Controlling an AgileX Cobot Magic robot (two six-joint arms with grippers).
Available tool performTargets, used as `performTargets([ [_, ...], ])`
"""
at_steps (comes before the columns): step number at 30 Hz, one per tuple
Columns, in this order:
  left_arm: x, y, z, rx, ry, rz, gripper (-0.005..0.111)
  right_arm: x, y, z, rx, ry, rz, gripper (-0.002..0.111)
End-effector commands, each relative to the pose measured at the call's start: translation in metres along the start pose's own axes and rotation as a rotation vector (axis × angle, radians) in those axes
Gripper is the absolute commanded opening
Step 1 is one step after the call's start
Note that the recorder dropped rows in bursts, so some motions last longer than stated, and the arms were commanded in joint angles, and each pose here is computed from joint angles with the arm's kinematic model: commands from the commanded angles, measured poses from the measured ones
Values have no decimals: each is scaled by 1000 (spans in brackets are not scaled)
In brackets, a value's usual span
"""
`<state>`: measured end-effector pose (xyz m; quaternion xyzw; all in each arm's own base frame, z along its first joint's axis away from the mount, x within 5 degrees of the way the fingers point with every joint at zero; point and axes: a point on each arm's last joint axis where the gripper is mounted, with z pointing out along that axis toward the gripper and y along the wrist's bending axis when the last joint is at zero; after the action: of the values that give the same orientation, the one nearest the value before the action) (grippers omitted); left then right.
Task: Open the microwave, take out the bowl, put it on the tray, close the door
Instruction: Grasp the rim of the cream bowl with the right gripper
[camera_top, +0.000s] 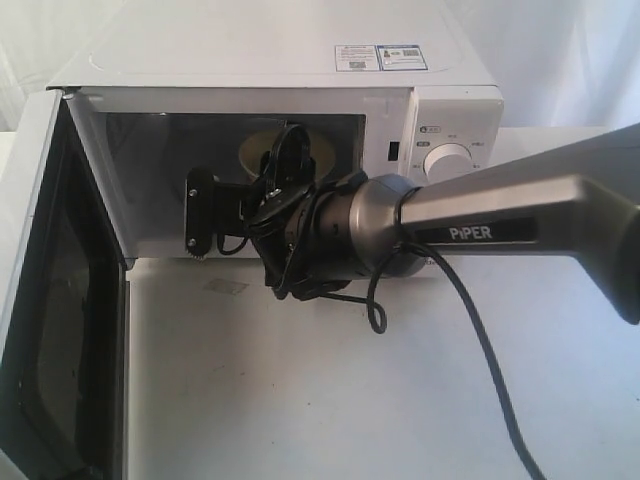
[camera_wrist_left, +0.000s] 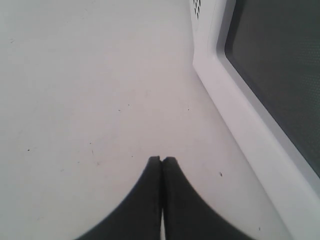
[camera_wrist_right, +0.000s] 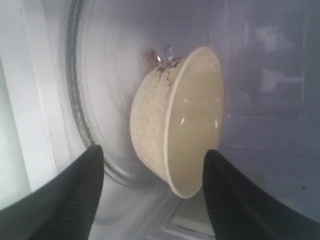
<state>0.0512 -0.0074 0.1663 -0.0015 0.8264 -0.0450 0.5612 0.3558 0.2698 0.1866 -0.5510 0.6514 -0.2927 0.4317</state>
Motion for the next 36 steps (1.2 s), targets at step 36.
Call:
performTargets([
  [36,1,0,0,9,-1,-9,0,1,-18,23,-11,-58,64,55],
])
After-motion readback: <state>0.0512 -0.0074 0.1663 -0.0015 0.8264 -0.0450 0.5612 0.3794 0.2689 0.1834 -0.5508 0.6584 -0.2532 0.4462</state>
